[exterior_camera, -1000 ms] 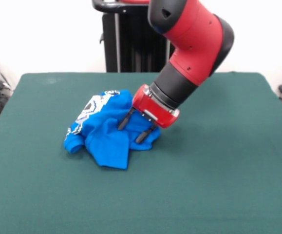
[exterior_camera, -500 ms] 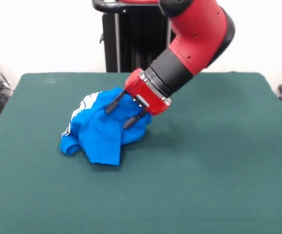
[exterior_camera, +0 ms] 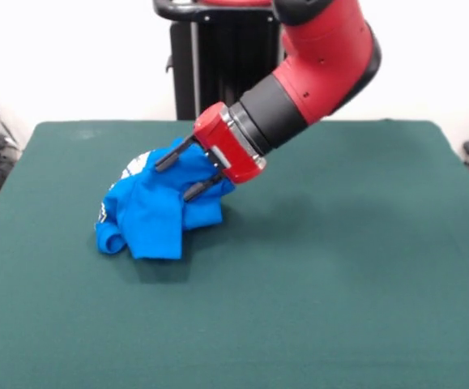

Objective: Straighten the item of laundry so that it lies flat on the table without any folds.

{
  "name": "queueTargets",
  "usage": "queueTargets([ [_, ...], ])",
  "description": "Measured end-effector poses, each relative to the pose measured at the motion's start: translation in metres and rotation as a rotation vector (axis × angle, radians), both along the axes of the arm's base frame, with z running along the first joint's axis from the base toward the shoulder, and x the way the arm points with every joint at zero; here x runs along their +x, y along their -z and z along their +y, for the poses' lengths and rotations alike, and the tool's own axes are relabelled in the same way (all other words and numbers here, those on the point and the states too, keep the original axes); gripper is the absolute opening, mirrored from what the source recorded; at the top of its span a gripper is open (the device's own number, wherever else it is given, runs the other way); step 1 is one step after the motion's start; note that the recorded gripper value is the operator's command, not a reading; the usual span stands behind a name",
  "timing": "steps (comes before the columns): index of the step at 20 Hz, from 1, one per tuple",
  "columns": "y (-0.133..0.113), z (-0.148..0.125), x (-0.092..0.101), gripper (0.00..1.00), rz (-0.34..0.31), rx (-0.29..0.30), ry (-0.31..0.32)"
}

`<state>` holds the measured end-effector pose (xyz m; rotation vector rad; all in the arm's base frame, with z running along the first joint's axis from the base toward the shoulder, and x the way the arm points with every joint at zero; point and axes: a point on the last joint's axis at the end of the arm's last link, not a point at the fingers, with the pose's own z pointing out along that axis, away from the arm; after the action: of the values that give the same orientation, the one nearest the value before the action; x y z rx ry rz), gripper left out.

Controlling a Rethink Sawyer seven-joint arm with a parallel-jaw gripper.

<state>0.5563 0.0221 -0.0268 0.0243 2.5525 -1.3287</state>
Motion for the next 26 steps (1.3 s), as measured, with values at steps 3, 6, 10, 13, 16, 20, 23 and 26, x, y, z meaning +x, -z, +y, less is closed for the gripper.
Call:
queueTargets([
  [3, 0.015, -0.001, -0.009, 1.0, -0.003, -0.022, 0.014],
  [6, 0.031, -0.004, -0.019, 1.0, -0.015, -0.039, 0.036],
  [10, 0.05, -0.006, -0.03, 1.0, -0.036, -0.047, 0.064],
  [13, 0.053, -0.008, -0.031, 1.0, -0.055, -0.043, 0.068],
  [16, 0.051, -0.01, -0.03, 1.0, -0.065, -0.042, 0.063],
  [20, 0.049, -0.014, -0.031, 0.0, -0.069, -0.04, 0.066],
  [23, 0.047, -0.016, -0.031, 0.0, -0.071, -0.039, 0.072],
  [26, 0.039, -0.02, -0.03, 0.0, -0.084, -0.027, 0.099],
])
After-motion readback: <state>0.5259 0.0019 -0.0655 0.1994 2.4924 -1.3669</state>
